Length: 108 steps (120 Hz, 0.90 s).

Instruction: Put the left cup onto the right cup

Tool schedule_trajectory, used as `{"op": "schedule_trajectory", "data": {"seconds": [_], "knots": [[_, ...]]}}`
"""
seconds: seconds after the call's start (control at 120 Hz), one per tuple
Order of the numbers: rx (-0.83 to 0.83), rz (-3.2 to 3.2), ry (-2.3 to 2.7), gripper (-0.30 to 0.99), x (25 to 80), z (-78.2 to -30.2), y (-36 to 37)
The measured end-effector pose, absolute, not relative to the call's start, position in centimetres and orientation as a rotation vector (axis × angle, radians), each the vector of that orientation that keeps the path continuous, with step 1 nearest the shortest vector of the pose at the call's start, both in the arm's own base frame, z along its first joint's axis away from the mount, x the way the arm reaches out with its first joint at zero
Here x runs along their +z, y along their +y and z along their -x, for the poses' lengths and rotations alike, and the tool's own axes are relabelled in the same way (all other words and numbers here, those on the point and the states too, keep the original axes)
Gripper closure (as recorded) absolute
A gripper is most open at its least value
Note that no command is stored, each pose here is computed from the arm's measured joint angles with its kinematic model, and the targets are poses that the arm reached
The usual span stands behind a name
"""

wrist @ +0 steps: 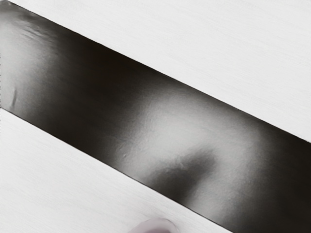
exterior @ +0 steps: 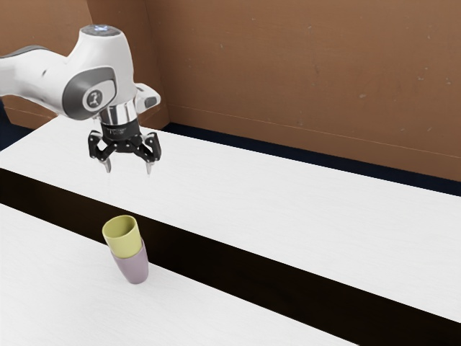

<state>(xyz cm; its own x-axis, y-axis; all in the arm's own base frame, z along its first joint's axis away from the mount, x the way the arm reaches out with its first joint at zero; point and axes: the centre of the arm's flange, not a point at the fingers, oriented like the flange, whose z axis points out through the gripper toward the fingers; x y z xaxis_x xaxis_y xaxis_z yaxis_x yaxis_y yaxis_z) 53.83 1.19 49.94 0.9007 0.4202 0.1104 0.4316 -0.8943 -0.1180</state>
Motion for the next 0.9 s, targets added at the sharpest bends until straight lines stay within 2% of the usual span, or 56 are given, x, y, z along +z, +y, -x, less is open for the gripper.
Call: {"op": "schedule_trajectory", "data": {"seconds": [0.617,0.9], "knots": [[-0.28,2.949,-0.359,0.0,56.5,-58.1,3.3],[-0.29,2.953,-0.299,0.0,59.2,-59.1,4.0]]}}
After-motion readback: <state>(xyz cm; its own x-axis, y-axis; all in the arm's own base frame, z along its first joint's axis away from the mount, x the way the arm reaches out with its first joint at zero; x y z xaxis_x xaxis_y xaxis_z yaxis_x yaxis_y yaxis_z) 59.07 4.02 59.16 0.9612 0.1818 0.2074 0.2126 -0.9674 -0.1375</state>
